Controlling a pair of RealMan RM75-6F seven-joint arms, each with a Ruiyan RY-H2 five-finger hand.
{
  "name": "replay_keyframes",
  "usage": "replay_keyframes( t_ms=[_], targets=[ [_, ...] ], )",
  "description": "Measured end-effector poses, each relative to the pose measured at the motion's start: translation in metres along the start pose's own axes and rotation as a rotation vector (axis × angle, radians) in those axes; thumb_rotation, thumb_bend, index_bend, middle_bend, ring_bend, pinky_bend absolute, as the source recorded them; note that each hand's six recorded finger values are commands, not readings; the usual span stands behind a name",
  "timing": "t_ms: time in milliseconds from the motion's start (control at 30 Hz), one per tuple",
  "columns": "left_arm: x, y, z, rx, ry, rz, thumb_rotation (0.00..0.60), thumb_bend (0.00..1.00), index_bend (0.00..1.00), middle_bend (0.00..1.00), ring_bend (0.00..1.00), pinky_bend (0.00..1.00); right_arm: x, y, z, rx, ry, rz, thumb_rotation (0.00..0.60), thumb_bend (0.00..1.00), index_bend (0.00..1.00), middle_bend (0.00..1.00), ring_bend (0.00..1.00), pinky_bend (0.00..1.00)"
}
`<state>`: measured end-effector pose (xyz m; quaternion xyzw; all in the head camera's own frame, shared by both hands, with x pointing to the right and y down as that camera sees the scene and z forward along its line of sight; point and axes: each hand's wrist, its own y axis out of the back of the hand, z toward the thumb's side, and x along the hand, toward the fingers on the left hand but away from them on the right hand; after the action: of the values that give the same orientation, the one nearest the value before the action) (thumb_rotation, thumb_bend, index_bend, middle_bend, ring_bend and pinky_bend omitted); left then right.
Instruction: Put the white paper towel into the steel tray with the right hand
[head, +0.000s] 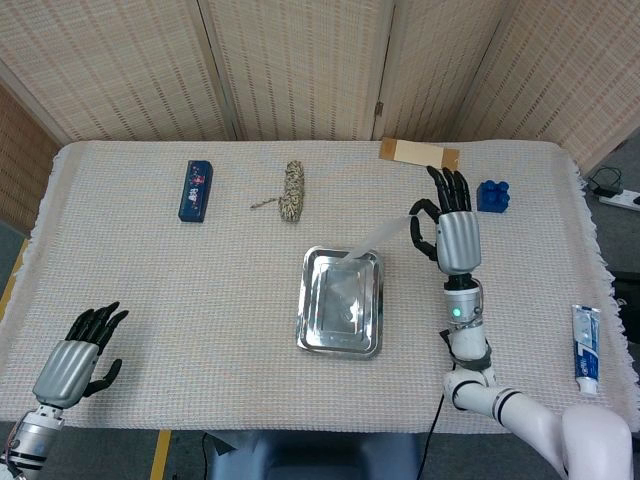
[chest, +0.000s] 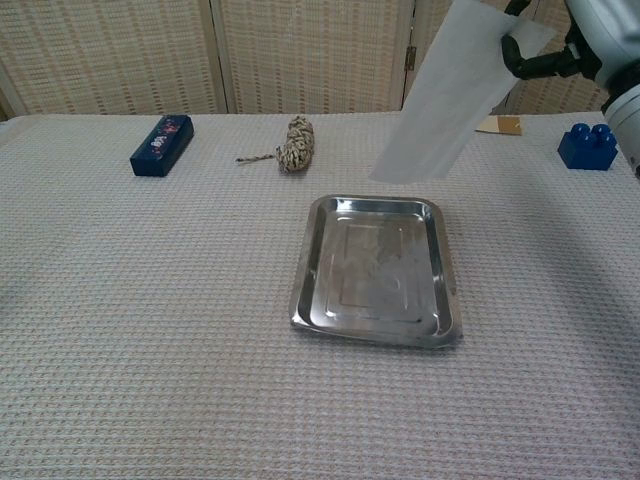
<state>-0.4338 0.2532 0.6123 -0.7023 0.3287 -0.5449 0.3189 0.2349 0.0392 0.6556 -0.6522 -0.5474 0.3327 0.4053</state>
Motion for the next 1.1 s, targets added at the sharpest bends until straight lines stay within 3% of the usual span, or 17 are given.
replay_keyframes(
  t_ms=[133, 300, 467, 767, 1000, 1100],
  targets=[
    [-0.001, 0.003, 0.000, -0.003, -0.007, 0.008, 0.600, 0.53, 0.00, 0.00, 0.00, 0.00, 0.016, -0.020, 0.013, -0.028, 0.038, 0.072, 0.600, 0.58, 0.62, 0.13, 0.00, 0.00],
    [-0.003, 0.001, 0.006, 0.008, -0.022, 0.000, 0.600, 0.53, 0.00, 0.00, 0.00, 0.00, 0.060, -0.053, 0.021, -0.064, 0.059, 0.207, 0.600, 0.58, 0.62, 0.14, 0.00, 0.00],
    [-0.005, 0.001, 0.010, 0.006, -0.035, 0.000, 0.600, 0.53, 0.00, 0.00, 0.00, 0.00, 0.100, -0.077, 0.026, 0.027, 0.110, 0.307, 0.600, 0.58, 0.63, 0.14, 0.00, 0.00],
    [-0.009, 0.006, 0.015, -0.012, -0.058, 0.012, 0.600, 0.53, 0.00, 0.00, 0.00, 0.00, 0.142, -0.107, 0.044, 0.205, 0.173, 0.382, 0.600, 0.58, 0.62, 0.14, 0.00, 0.00],
    [-0.012, 0.011, 0.018, -0.027, -0.077, 0.023, 0.600, 0.53, 0.00, 0.00, 0.00, 0.00, 0.160, -0.119, 0.061, 0.230, 0.191, 0.418, 0.600, 0.58, 0.62, 0.14, 0.00, 0.00],
    [-0.014, 0.013, 0.019, -0.033, -0.082, 0.029, 0.600, 0.53, 0.00, 0.00, 0.00, 0.00, 0.163, -0.121, 0.069, 0.203, 0.185, 0.422, 0.600, 0.58, 0.53, 0.12, 0.00, 0.00]
  ],
)
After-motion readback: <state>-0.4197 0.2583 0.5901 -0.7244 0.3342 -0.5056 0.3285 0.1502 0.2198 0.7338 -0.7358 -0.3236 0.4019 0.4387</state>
